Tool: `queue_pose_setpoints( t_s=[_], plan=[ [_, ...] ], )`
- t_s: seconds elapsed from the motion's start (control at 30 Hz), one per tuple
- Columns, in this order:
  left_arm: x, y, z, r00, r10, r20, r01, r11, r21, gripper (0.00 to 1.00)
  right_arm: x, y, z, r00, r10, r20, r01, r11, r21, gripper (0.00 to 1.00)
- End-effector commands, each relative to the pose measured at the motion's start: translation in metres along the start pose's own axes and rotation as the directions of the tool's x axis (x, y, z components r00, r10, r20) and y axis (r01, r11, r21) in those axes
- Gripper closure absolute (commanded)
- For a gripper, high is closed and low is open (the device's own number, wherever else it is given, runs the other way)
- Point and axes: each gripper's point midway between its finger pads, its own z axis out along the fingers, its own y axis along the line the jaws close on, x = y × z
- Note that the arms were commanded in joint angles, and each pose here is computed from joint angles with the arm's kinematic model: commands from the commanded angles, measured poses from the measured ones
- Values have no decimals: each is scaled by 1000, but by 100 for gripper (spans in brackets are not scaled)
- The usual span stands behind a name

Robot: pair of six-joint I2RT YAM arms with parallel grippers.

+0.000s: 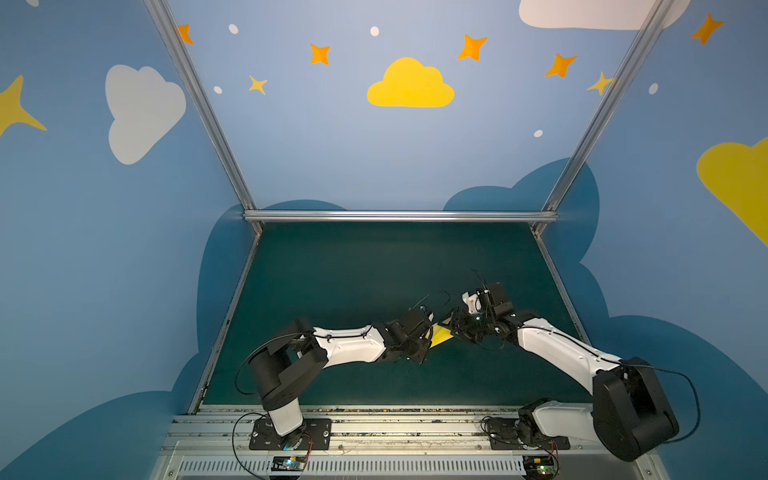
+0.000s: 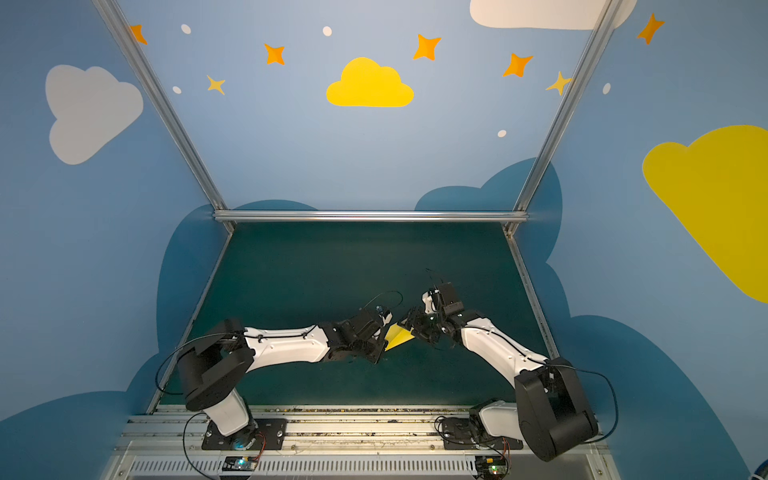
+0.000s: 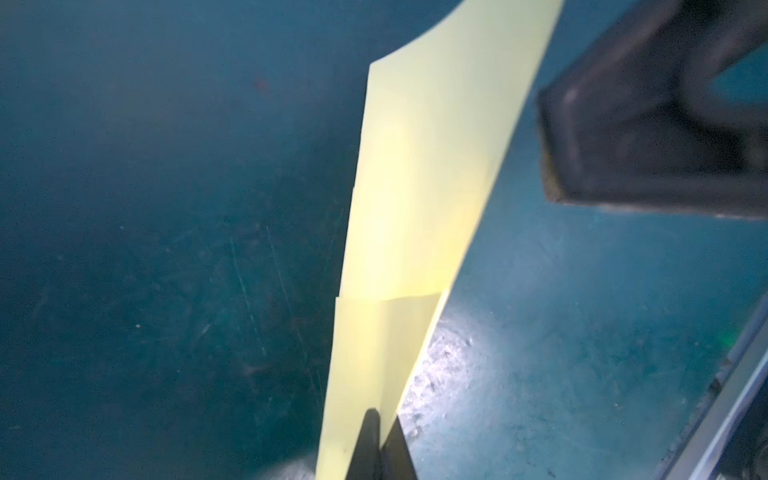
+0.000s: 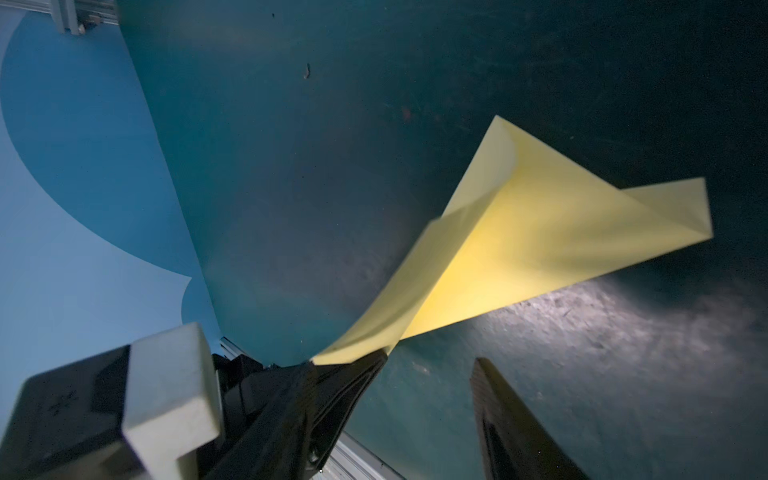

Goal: Fold a paper plane with a square sheet of paper (fold left side to right side)

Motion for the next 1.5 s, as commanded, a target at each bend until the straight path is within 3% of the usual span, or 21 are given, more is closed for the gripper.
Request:
queue_pose_setpoints(
  t_s=[0.0, 0.27, 0.53, 0.83, 1.27, 1.47],
  plan=[
    [0, 2, 0, 1000, -10, -22, 10, 1000, -17, 96, 11, -22, 6, 999, 13, -32, -11, 999, 49, 40],
    [0, 4, -2, 1000, -2, -19, 2, 999, -33, 96, 6, -27, -7, 998, 66, 24, -67, 997, 28, 25],
    [0, 0, -2, 1000, 15, -15, -16, 999, -50, 96, -5, -15, -30, 983, 145, 109, -139, 988, -60, 21],
    [-1, -7, -2, 999, 50, -16, -51, 997, -61, 95, -15, -2, -11, 980, 194, 47, -188, 976, -107, 20],
    [-1, -6, -3, 989, 147, -26, -149, 985, -92, 60, -26, -7, 10, 981, 196, 0, -195, 976, -100, 21],
    [3, 2, -2, 988, 153, -26, -155, 980, -128, 54, -24, -13, 4, 978, 206, 16, -203, 974, -103, 20]
  ],
)
